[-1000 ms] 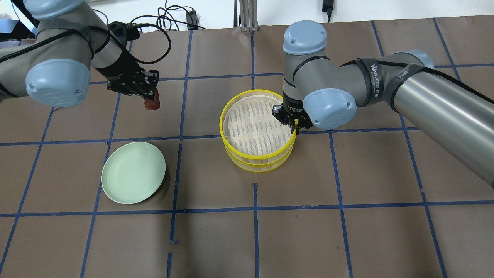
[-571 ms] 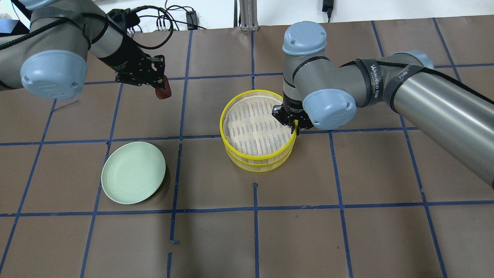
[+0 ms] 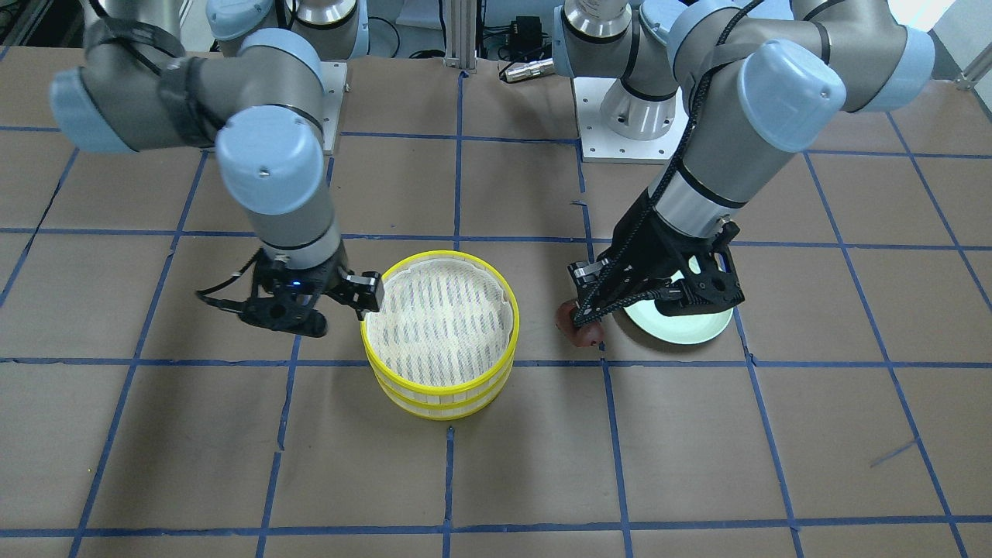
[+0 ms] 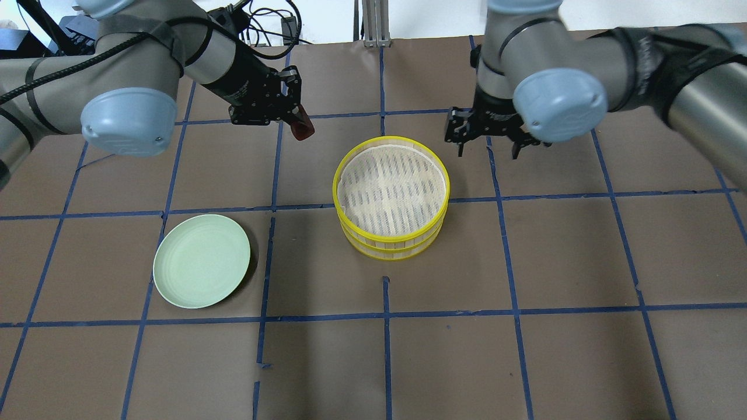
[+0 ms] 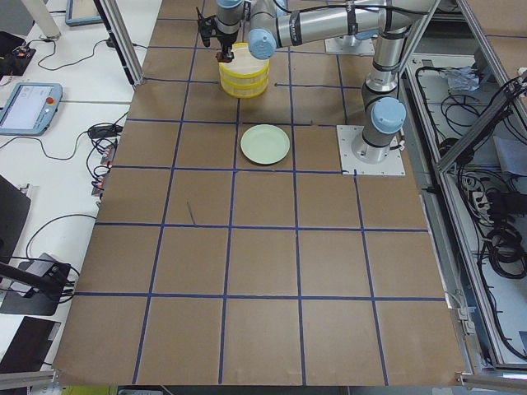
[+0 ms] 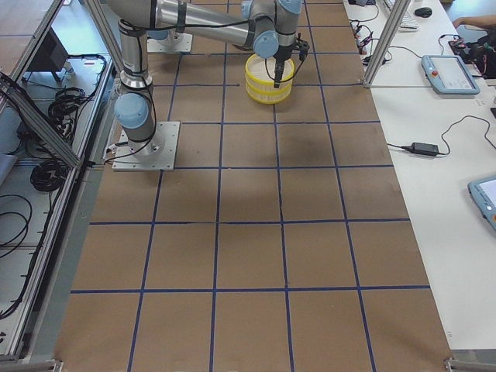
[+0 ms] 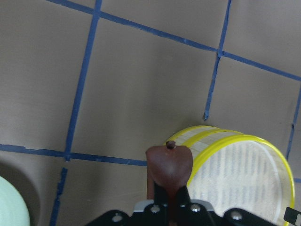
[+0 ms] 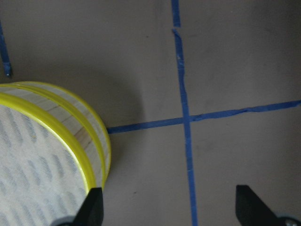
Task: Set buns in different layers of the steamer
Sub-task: 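Carry the brown bun over the steamer with the left gripper while the right withdraws, then lower the brown bun into the top tier and open the left gripper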
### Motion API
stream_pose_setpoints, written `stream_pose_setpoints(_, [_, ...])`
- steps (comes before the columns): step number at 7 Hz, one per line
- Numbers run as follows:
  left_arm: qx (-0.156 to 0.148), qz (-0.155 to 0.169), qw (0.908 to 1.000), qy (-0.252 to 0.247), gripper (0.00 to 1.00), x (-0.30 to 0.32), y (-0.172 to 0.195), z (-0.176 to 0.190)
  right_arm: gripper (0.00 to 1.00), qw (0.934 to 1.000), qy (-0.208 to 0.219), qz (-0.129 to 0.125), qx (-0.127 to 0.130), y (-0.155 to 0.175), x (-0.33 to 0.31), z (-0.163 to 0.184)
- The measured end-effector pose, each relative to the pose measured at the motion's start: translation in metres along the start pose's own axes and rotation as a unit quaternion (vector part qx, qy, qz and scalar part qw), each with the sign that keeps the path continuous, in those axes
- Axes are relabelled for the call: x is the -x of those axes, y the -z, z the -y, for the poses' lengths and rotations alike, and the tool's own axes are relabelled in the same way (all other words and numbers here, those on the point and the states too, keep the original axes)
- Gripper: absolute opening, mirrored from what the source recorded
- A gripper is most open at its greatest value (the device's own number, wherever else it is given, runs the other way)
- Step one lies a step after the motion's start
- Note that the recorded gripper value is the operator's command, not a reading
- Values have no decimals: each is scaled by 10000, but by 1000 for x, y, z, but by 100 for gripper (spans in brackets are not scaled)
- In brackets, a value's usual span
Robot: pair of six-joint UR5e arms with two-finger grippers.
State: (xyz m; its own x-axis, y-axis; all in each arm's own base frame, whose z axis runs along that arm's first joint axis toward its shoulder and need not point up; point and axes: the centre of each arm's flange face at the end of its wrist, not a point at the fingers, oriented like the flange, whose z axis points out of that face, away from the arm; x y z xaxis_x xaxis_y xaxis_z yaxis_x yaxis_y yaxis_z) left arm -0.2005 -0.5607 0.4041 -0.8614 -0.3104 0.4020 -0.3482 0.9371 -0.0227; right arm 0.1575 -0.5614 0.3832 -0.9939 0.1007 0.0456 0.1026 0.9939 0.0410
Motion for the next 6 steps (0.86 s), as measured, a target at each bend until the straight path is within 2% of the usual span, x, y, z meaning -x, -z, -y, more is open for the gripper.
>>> stream_pose_setpoints(2, [-32, -184, 9994, 302, 1, -38, -27, -25, 100, 9998, 177, 13, 109, 88, -50, -18])
stream_pose_setpoints(3, [-32, -215, 9992, 335, 7, -48, -38, -32, 100, 9994, 312, 135, 64, 126, -44, -38])
stream_pose_setpoints(4, [32, -175, 9993, 315, 41, -53, -49, -40, 100, 9986, 464, 269, 2, 146, -32, -56])
stream_pose_setpoints(5, [107, -84, 9994, 303, 94, -55, -61, -45, 100, 9980, 557, 290, -18, 152, -26, -68])
stream_pose_setpoints(6, [121, 43, 9995, 275, 96, -55, -70, -47, 100, 9977, 631, 263, 13, 148, -25, -74])
